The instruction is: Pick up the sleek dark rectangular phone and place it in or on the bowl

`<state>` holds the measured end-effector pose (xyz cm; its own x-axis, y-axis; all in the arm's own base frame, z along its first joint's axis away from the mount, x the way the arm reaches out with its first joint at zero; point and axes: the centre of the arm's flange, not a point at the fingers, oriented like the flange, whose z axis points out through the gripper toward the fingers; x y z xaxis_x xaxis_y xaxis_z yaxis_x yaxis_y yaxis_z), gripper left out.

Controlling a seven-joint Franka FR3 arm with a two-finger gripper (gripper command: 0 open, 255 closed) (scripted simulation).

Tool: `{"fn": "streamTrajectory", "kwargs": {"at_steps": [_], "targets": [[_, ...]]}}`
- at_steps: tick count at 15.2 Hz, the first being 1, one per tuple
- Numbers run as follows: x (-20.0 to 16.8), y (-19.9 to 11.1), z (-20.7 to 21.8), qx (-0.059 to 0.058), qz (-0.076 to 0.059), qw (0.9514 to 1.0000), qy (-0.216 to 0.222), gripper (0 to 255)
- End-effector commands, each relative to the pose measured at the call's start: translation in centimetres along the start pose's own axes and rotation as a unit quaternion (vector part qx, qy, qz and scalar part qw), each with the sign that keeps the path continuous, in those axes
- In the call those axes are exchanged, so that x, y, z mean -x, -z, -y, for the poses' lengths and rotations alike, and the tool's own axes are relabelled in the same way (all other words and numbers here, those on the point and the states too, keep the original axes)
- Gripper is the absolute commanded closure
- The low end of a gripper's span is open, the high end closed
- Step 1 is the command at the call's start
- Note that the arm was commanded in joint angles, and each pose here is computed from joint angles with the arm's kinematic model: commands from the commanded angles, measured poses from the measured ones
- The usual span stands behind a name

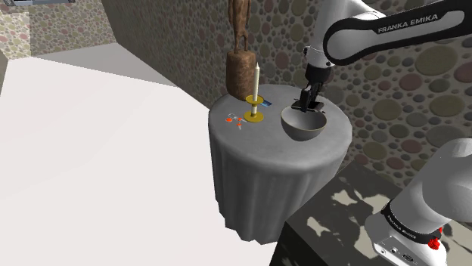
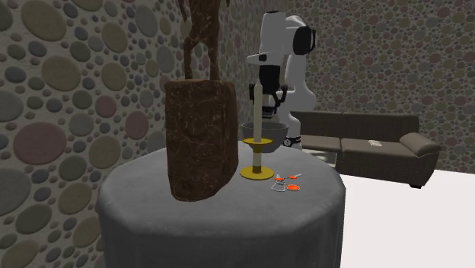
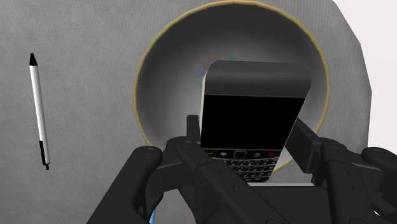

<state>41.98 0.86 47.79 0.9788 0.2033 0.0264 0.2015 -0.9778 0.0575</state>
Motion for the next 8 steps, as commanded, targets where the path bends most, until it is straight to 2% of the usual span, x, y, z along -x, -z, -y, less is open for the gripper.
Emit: {"fn": "streamTrajectory", "kwargs": {"at_steps": [1, 8], "targets": [[0.1, -1.1, -0.1, 0.000, 0.000, 1.0000, 0.000, 255], [0.2, -4.4, 0.1, 0.000, 0.000, 1.0000, 0.000, 255]]}}
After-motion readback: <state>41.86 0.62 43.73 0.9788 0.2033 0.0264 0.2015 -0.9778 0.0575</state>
